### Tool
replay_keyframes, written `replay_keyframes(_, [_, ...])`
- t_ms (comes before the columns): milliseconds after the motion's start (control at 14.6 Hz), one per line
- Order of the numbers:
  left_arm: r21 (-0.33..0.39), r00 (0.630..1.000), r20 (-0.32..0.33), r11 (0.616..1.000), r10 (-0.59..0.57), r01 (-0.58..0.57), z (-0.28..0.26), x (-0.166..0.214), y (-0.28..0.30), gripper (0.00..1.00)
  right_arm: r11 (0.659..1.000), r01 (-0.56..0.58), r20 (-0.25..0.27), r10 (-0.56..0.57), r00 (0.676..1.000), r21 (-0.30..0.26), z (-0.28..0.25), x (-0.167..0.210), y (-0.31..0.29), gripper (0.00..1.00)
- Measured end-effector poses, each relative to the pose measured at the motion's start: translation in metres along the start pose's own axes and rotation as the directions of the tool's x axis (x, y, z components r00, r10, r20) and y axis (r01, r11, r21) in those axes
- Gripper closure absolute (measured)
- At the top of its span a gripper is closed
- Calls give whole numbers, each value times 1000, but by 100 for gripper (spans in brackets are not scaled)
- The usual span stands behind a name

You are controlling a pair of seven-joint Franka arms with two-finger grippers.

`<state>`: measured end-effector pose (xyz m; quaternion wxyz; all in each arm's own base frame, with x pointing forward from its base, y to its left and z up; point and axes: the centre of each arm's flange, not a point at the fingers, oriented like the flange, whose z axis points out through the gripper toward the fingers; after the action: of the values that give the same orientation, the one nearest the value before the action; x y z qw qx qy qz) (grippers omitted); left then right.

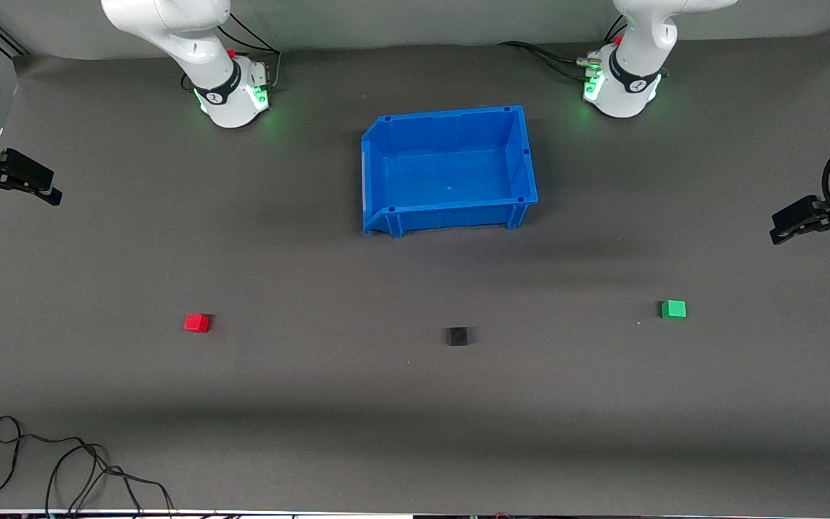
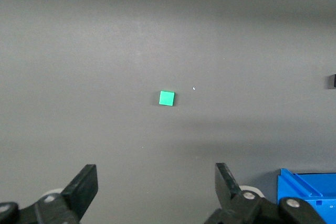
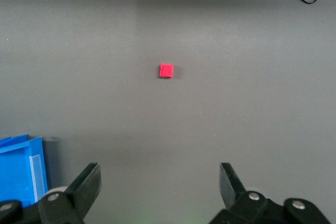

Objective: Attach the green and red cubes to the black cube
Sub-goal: 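Reach the right gripper to the red cube while the left gripper reaches the green cube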

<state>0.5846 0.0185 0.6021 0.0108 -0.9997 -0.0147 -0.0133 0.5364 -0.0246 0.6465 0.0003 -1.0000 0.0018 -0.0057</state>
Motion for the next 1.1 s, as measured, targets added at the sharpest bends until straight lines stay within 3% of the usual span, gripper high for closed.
replay_keyframes(342, [0,999,-40,1000,9,-9,-6,-5,4,1,1000,1,0,-1,1000,0,0,0,0,0])
replay_keyframes(685, [0,1000,-18,1000,8,-8,4,-10,5,0,1000,8,9,-8,1000,0,5,3,-1,0])
replay_keyframes(1096, [2,995,66,998,-68,68,105,7,-37,0,1000,19,55,-18,998,-8,37,40,-5,0])
